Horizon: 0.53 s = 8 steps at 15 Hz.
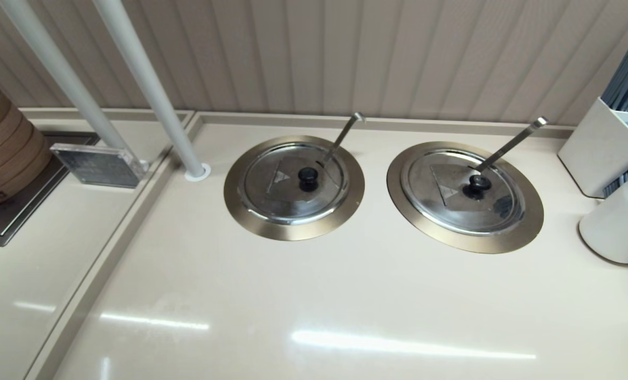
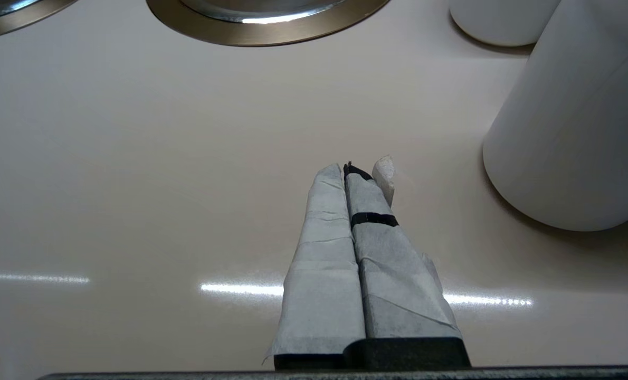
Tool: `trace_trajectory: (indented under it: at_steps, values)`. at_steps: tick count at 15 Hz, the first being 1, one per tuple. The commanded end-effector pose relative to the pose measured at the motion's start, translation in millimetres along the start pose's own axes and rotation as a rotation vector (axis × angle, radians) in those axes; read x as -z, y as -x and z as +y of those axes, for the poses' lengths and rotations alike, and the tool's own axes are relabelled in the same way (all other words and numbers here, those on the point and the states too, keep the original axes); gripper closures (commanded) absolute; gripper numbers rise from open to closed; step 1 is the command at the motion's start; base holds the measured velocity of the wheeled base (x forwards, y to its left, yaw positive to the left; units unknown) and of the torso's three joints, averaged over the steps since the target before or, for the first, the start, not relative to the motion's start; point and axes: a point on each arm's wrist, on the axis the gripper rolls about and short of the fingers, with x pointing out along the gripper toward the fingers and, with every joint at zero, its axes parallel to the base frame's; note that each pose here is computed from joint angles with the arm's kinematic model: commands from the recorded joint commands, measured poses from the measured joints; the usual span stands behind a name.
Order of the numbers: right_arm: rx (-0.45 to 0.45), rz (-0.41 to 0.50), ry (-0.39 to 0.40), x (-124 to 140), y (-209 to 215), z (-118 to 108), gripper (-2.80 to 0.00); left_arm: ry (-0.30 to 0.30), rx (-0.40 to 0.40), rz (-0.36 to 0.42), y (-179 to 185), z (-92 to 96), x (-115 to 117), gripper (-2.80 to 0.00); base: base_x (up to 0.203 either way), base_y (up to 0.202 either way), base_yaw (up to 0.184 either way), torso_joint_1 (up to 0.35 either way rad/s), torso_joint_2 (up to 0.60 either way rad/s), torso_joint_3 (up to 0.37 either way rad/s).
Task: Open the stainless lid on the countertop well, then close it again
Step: Open the lid
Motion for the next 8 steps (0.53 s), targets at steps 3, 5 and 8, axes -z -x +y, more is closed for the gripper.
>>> trace_trajectory:
  at_steps: [3, 5, 8]
  values:
    - [0.0, 0.004, 0.0, 1.2, -0.3, 0.0, 0.0, 0.035, -0.003, 0.002, -0.1, 0.1, 0.0, 0.0, 0.0, 0.0, 0.0, 0.0, 0.0, 0.0]
    - [0.0, 0.004, -0.001, 1.1, -0.4, 0.0, 0.0, 0.035, -0.003, 0.002, -0.1, 0.1, 0.0, 0.0, 0.0, 0.0, 0.0, 0.0, 0.0, 0.0]
    - [0.0, 0.003, 0.0, 0.9, -0.2, 0.0, 0.0, 0.043, -0.002, 0.0, -0.1, 0.1, -0.2, 0.0, 0.0, 0.0, 0.0, 0.0, 0.0, 0.0]
